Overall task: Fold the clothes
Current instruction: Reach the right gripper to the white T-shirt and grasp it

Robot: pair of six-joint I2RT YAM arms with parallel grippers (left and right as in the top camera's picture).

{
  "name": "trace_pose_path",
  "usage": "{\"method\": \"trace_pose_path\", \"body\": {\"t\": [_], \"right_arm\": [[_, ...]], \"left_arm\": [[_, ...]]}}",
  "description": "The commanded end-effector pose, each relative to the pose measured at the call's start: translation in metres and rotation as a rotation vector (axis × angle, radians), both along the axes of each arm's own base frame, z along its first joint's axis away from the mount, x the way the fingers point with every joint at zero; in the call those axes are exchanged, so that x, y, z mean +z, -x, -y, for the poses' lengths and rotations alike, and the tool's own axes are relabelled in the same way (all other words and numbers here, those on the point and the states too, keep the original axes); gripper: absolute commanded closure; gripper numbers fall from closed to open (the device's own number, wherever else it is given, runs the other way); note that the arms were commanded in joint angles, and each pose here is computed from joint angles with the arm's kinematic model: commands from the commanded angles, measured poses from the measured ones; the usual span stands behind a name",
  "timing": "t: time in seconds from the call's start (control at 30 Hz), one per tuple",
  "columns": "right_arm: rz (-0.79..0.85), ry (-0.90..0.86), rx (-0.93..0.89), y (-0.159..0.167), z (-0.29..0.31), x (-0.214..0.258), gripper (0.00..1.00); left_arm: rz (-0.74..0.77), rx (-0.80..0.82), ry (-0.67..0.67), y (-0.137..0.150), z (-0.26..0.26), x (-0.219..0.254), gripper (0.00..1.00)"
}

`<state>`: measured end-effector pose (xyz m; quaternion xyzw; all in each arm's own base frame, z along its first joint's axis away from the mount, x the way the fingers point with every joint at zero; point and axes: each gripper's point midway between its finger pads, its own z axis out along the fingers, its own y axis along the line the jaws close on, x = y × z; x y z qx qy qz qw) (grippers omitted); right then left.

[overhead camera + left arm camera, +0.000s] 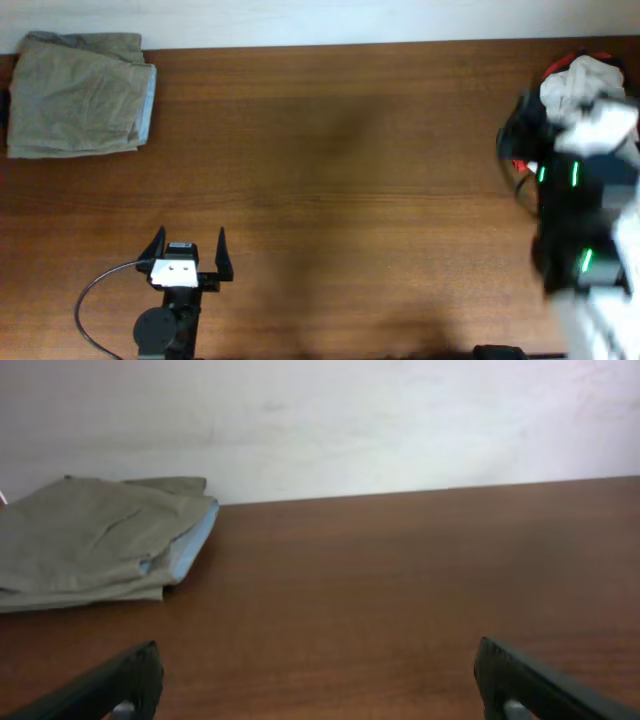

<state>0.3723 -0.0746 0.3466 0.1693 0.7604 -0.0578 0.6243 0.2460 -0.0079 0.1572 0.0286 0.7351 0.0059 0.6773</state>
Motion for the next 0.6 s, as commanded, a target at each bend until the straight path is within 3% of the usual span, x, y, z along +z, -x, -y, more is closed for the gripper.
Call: {"method": "trace_pose_path", "body": {"t": [0.0,0.1,0.27,0.3,0.33,0.43,0.47,0.57], "right_arm": [[-0.290,0.014,-0.187,-0.051,0.079,-0.038,0.01],[-0.519,-0.023,-0.257,-0.074,0.131,-0.105,0.01],[-0.783,-0.118,-0.333,-0.071,0.184,-0.245,0.00],[-0.823,-0.132,-0.333,-0.068,0.186,-0.265,0.21],[-0.846,-0.138,-0.331,-0.067,0.185,-0.276,0.33],[-0.898,-0.171,-0.301,-0.066,0.179,-0.305,0.52],[-0.894,-0.193,-0.273,-0.068,0.174,-0.308,0.53],[-0.863,-0.249,-0.193,-0.079,0.160,-0.310,0.34]], "left_arm": [[0.001,-0.005,-0.014,0.000,0.000,-0.002,0.01],[0.001,-0.005,-0.014,0.000,0.000,-0.002,0.01],[0.001,-0.005,-0.014,0.000,0.000,-0.002,0.01],[0.001,-0.005,-0.014,0.000,0.000,-0.002,0.01],[0.001,-0.005,-0.014,0.000,0.000,-0.002,0.01],[0.001,-0.005,-0.014,0.000,0.000,-0.002,0.01],[0.001,-0.005,-0.014,0.000,0.000,-0.002,0.01],[0.001,-0.005,-0.014,0.000,0.000,-0.002,0.01]]}}
